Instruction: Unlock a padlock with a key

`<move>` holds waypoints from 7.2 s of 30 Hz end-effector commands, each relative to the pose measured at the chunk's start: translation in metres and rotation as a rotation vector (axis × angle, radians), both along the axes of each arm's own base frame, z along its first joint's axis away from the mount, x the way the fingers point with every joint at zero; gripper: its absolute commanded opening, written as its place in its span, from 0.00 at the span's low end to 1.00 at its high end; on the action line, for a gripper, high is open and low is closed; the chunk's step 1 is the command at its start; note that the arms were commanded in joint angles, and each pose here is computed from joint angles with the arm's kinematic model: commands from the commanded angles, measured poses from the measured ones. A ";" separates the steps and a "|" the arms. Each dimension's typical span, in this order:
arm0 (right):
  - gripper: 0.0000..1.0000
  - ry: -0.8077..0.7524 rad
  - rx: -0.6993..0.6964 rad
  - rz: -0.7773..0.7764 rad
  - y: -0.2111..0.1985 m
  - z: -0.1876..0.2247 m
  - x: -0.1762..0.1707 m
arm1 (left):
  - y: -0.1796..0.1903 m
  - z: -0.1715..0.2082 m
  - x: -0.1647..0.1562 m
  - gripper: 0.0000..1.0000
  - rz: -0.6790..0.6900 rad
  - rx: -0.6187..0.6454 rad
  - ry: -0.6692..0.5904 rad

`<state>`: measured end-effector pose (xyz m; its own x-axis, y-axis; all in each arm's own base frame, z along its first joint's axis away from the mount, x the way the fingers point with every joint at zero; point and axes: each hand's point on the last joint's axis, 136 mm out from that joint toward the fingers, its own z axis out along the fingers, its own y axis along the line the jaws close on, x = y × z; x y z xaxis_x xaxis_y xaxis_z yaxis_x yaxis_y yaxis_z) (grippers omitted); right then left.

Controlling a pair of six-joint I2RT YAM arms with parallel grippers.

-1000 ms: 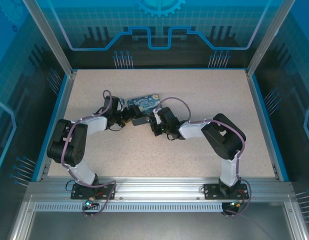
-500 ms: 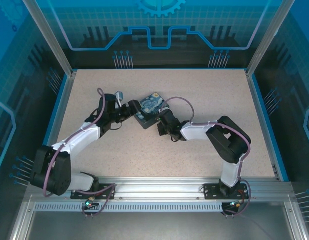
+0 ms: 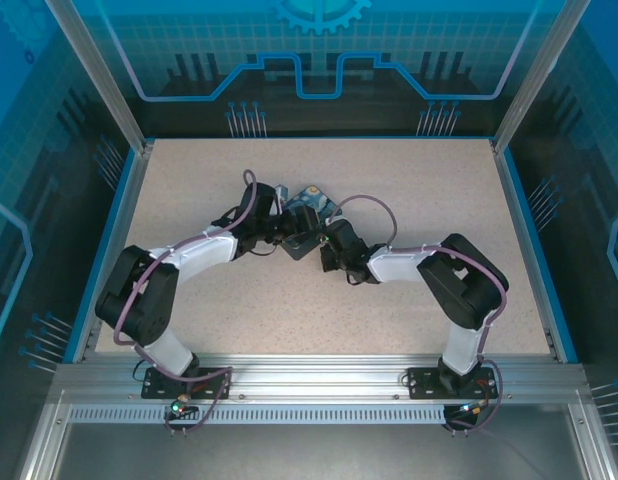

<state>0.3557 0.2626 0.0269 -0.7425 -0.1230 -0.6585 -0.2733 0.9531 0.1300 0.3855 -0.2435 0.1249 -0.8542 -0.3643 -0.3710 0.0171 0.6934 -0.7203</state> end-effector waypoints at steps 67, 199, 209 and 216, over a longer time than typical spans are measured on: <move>0.01 0.075 0.101 -0.256 -0.063 -0.003 0.060 | 0.004 -0.060 -0.018 0.85 0.039 -0.042 0.114; 0.00 0.459 0.537 0.042 -0.015 0.027 -0.082 | 0.069 0.042 -0.015 0.99 0.124 0.007 -0.085; 0.07 0.540 0.458 -0.041 -0.031 -0.013 -0.091 | 0.116 0.024 -0.045 0.99 0.219 0.059 -0.041; 0.34 0.475 0.390 -0.050 -0.053 0.003 -0.090 | 0.136 0.039 -0.050 0.99 0.261 0.059 -0.070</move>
<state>0.2677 0.2261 0.0244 -0.9696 0.1092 -0.2191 -0.0495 0.7890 0.6125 0.3414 -0.1173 0.1599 -0.7136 -0.5523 -0.4310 -0.1217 0.7036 -0.7002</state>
